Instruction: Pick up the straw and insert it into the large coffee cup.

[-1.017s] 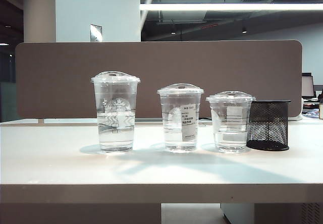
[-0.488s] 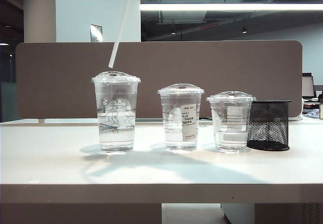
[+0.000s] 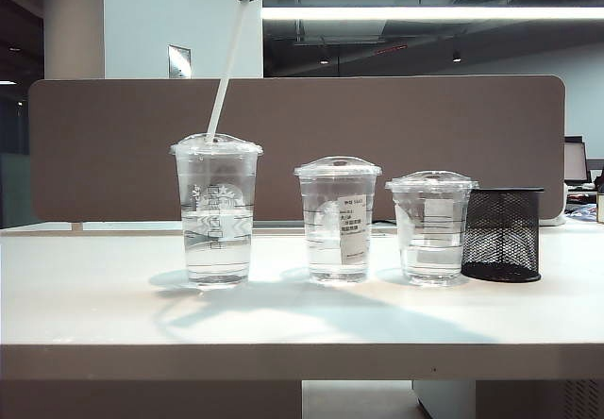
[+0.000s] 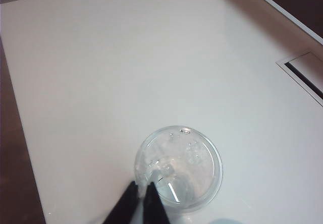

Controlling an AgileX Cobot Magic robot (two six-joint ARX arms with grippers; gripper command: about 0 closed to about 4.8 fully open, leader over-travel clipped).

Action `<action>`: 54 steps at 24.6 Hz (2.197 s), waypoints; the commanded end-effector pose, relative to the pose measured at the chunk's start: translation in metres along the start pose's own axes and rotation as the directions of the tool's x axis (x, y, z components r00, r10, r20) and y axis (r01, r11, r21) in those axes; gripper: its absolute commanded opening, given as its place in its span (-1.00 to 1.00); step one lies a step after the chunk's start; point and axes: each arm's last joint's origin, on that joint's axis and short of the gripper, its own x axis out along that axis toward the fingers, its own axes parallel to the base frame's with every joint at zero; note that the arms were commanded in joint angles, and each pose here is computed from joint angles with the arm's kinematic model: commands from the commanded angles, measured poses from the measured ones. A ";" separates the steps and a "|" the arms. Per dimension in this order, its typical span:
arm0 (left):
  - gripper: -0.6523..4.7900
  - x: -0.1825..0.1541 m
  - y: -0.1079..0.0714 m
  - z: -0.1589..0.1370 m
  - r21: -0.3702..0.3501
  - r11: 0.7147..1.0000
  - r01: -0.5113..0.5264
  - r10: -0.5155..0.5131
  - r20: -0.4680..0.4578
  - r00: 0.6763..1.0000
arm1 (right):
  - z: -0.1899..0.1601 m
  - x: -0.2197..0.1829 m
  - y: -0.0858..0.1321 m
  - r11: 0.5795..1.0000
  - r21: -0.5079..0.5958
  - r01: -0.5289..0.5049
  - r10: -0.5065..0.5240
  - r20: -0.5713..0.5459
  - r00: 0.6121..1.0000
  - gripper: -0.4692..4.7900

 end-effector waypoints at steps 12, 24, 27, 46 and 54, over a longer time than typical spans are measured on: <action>-0.77 0.000 0.000 0.001 0.006 1.000 0.001 -0.002 0.012 1.000 | -0.014 0.031 -0.005 1.000 0.016 -0.022 0.022 -0.052 0.998 -0.62; -0.77 0.000 0.000 0.001 0.005 1.000 0.002 -0.002 0.009 1.000 | -0.004 0.037 -0.011 0.999 0.002 0.049 -0.049 -0.030 0.998 0.80; -0.77 0.000 0.000 0.001 0.005 1.000 0.002 -0.002 0.009 1.000 | 0.024 0.009 -0.011 0.997 -0.011 0.081 -0.080 0.023 0.996 0.82; -0.77 -0.001 0.000 0.006 -0.051 0.998 0.022 -0.020 0.057 0.998 | 0.001 -0.288 0.078 0.879 0.000 0.477 -0.380 0.605 0.700 -0.86; -0.77 0.010 0.009 0.019 -0.029 0.999 -0.024 0.030 0.227 0.973 | -0.123 -0.286 0.111 0.906 0.080 0.416 -0.368 0.636 0.678 -0.86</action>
